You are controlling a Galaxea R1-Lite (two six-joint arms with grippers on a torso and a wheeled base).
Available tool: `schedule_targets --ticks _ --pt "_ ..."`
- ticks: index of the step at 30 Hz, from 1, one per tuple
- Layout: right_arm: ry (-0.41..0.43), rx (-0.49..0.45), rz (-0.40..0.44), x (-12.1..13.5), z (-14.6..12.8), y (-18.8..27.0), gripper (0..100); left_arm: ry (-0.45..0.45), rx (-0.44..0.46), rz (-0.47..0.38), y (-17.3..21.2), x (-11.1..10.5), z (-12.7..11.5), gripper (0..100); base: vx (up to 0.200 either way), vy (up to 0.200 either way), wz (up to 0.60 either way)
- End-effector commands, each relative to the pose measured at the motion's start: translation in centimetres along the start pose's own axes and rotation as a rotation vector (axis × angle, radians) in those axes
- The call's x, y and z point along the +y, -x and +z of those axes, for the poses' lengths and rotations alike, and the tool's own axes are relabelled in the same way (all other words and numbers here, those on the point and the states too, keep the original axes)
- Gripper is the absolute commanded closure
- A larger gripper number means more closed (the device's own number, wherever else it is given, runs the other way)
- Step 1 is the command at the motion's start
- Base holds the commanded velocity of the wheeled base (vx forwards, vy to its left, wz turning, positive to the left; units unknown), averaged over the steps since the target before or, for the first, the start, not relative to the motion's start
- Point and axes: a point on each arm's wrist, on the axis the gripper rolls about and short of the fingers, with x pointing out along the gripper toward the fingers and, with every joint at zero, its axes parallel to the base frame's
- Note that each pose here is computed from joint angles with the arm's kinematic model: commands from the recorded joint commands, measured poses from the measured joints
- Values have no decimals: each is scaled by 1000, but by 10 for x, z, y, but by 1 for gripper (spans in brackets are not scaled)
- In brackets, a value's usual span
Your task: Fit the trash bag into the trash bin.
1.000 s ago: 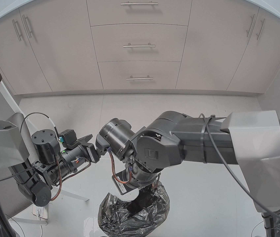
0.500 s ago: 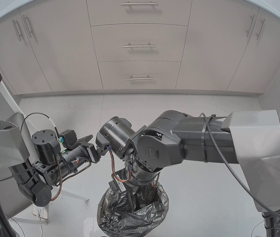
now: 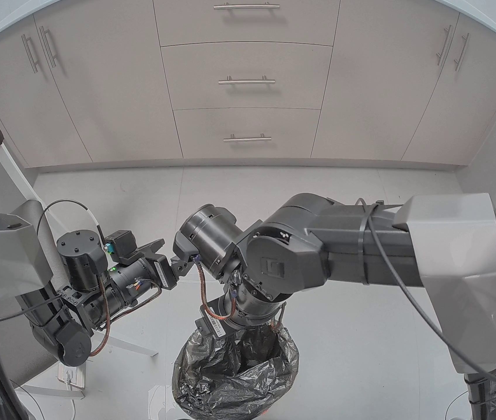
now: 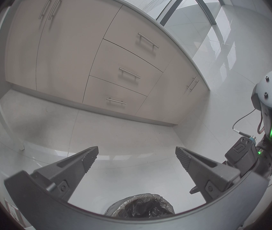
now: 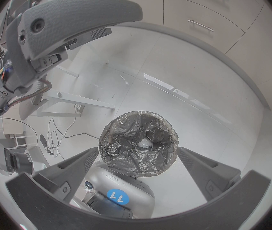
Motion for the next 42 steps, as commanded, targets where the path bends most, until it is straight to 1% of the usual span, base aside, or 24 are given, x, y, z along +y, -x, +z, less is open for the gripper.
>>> schedule_targets --ticks 1,6,9,11,12,17,19,21,22,23,25,28,30,36,42 --pt "0 5 -2 -1 0 -1 0 1 2 1 0 0 -1 0 0 0 0" --pt "-21 2 -12 -10 3 2 0 1 1 -1 0 0 0 0 0 0 0" --pt "-65 -13 -25 -29 9 20 0 1 -4 -1 2 -1 1 0 0 0 0" --pt "-77 -11 -34 -36 10 27 0 1 -14 -4 3 -2 4 0 0 0 0" --pt "-88 -16 -46 -44 10 42 0 -4 -37 -12 8 -6 12 0 0 0 0" --pt "-141 -36 -112 -77 10 83 0 -14 -66 -50 22 -21 22 0 0 0 0" --pt "-164 -13 -153 -90 8 89 0 -17 -72 -62 25 -25 25 0 0 0 0" --pt "-186 25 -181 -98 4 90 0 -21 -68 -62 26 -25 24 0 0 0 0" --pt "-192 30 -185 -99 4 90 0 -21 -70 -63 26 -26 24 0 0 0 0" --pt "-220 51 -199 -101 2 90 0 -26 -67 -68 26 -28 23 0 0 0 0" --pt "-236 67 -205 -102 0 89 0 -25 -66 -74 28 -29 23 0 0 0 0" --pt "-241 69 -207 -103 0 88 0 -37 -63 -66 33 -30 23 0 0 0 0" --pt "-244 73 -212 -104 0 86 0 -55 -79 -59 39 -33 26 0 0 0 0" --pt "-248 75 -213 -105 0 85 0 -50 -75 -55 37 -32 25 0 0 0 0" --pt "-267 75 -218 -110 1 85 0 -52 -54 -48 34 -30 20 0 -200 0 0"
